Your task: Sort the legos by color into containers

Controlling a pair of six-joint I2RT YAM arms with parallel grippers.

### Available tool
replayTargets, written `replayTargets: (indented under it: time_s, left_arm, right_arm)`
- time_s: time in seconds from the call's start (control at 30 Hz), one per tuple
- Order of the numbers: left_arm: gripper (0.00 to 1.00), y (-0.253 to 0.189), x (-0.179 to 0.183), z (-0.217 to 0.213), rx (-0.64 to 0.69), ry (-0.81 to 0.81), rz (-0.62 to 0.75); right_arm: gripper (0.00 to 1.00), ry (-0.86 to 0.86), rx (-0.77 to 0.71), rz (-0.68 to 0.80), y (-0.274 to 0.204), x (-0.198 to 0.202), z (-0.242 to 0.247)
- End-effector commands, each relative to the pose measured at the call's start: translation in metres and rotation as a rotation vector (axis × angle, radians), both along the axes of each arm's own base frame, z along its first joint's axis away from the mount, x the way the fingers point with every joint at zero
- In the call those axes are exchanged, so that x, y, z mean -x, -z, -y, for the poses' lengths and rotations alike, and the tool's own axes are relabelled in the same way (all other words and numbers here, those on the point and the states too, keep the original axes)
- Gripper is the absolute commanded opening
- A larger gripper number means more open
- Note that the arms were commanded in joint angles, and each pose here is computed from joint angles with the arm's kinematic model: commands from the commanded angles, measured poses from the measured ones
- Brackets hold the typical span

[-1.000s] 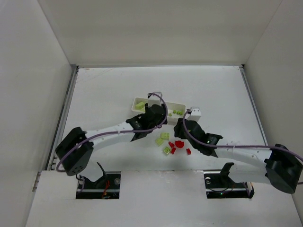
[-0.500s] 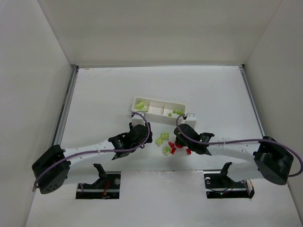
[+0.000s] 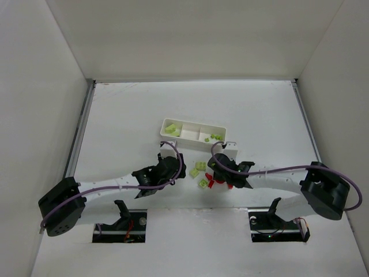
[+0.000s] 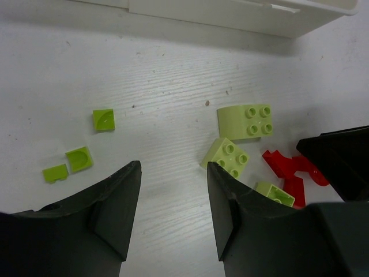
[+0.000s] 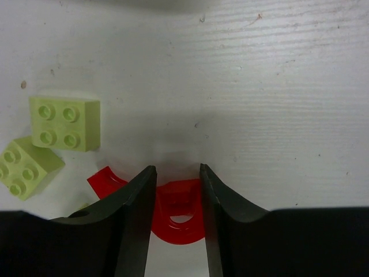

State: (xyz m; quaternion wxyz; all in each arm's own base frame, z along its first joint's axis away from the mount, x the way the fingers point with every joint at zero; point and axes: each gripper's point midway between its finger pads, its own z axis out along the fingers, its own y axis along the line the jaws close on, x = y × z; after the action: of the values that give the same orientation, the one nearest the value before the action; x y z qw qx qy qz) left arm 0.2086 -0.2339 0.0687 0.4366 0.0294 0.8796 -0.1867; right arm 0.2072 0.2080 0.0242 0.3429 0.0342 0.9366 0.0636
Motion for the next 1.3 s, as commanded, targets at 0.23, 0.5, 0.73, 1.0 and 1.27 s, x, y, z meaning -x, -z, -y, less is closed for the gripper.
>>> replayTargets:
  time_s: [0.23, 0.5, 0.73, 1.0, 1.27]
  left_arm:
    - [0.47, -0.013, -0.002, 0.009, 0.066, -0.001, 0.033]
    - [0.46, -0.012, -0.001, 0.011, 0.070, 0.000, 0.029]
    - [0.46, -0.012, 0.000, 0.014, 0.073, 0.000, 0.028]
    - [0.46, -0.008, 0.001, 0.015, 0.064, 0.001, 0.018]
    - [0.46, -0.009, 0.004, 0.019, 0.071, 0.018, 0.019]
  right_arm:
    - [0.43, 0.037, -0.037, 0.023, -0.015, 0.012, -0.003]
    - [0.46, 0.058, -0.043, 0.075, -0.028, 0.015, 0.003]
    - [0.39, 0.046, -0.047, 0.066, -0.021, 0.016, 0.002]
    - [0.39, 0.008, -0.038, 0.042, -0.010, 0.018, -0.006]
    - [0.20, 0.023, -0.029, 0.057, -0.011, 0.014, -0.005]
